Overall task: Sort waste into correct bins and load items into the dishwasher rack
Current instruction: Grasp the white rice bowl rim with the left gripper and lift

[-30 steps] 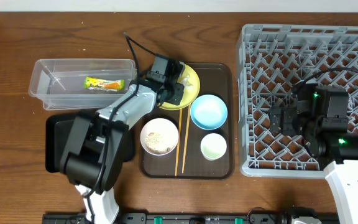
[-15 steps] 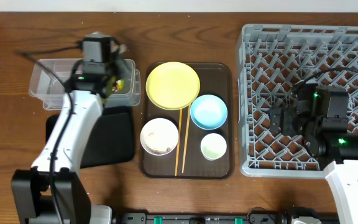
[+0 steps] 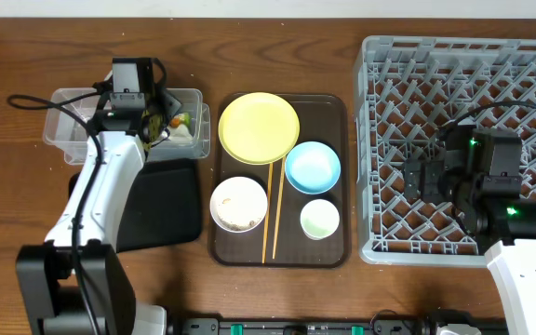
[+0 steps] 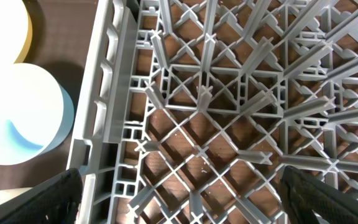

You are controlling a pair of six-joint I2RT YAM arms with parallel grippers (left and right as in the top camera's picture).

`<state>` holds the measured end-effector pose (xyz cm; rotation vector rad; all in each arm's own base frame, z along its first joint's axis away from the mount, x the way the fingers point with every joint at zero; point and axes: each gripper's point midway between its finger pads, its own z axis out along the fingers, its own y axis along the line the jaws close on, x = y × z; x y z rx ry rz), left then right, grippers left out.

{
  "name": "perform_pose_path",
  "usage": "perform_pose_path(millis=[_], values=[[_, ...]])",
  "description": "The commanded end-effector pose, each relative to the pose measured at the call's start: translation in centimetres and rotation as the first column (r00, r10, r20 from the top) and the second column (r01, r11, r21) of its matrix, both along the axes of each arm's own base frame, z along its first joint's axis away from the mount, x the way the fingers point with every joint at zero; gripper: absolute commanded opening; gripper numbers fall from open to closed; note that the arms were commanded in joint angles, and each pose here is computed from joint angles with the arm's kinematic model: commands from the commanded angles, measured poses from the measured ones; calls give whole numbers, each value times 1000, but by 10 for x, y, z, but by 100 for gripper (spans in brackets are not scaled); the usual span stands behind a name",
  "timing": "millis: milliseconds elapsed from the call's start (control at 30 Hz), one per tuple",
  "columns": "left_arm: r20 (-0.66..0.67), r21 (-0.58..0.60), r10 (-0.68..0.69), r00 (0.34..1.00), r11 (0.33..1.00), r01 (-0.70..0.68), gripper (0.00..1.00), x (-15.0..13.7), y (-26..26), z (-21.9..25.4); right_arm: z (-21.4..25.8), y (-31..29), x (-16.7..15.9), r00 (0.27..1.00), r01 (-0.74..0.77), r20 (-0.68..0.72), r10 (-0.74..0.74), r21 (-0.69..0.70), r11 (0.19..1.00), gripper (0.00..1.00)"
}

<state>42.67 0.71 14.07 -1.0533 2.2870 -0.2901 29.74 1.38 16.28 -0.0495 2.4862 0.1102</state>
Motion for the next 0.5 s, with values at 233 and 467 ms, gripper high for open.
perform_pose_path(millis=[233, 467], values=[[-132, 73, -522, 843, 843, 533, 51, -54, -110, 1, 10, 5, 4, 999, -28, 26, 28, -5, 1000, 99], [-345, -3, -642, 685, 730, 683, 51, -111, -162, -49, 10, 5, 3, 999, -28, 25, 28, -4, 1000, 99]])
